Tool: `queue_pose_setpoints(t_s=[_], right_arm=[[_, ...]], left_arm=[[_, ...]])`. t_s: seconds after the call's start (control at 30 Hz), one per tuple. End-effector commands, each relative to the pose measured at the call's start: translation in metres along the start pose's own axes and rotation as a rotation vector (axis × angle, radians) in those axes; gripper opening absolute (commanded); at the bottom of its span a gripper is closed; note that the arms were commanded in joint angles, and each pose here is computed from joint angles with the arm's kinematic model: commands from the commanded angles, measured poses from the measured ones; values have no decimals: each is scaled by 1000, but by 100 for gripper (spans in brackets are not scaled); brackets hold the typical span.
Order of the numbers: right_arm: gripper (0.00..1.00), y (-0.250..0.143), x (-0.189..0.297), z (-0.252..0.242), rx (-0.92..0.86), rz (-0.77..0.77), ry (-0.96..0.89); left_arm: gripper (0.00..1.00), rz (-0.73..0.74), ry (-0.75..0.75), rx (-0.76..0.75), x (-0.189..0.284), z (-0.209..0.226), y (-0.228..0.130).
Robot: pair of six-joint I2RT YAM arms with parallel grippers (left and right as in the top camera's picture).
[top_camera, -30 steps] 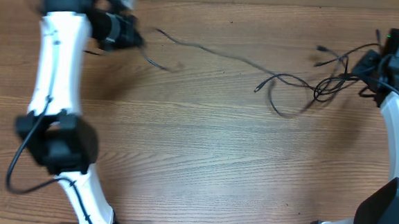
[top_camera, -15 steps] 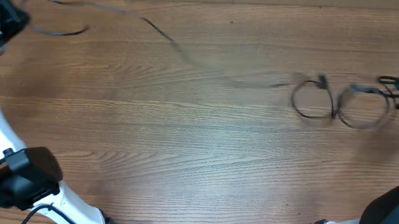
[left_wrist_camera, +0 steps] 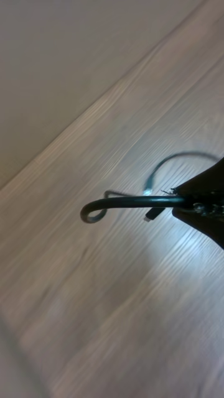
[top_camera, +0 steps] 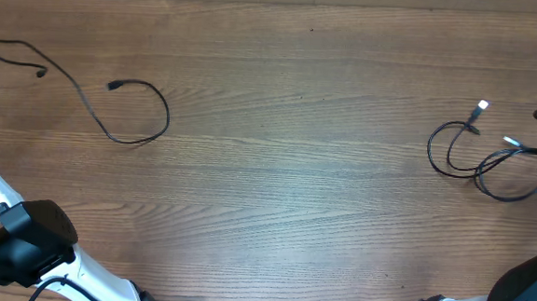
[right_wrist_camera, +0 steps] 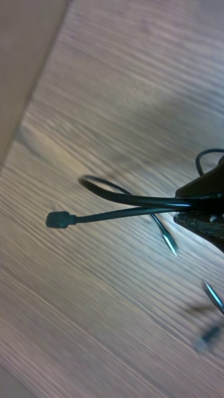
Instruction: Untangle cables
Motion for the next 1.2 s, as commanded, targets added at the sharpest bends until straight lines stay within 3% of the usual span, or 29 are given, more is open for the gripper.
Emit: queue_pose_setpoints(t_s=[0.0,0.13,0.43,0.53,0.73,0.87,1.17], right_arm=[[4,-3,7,19,17,38,116],[4,-14,10,36,52,88,190],[4,-55,28,85,193,166,279],[4,-68,36,102,241,176,313],[4,-92,52,133,328,181,383],[4,-103,57,142,361,194,398],[4,-112,58,136,383,245,366]], left_arm=[[4,-131,155,32,14,10,16],[4,-255,122,12,18,4,35],[4,-727,101,0,59,-11,97],[4,-774,63,-11,58,-14,105],[4,-563,-79,-88,-23,-27,93],[4,-383,-60,-125,-94,-34,68],[4,-123,218,-149,-209,-24,8]])
Point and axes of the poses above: each gripper's point midway between its finger pads, its own x axis back along the fingers, its own z axis along the line the jaws close on, y = z × x, the point moved 9 cm from there along x, back along the fingers, and after that the axes turned 3 degrees about -x, right-handed, at the moved point
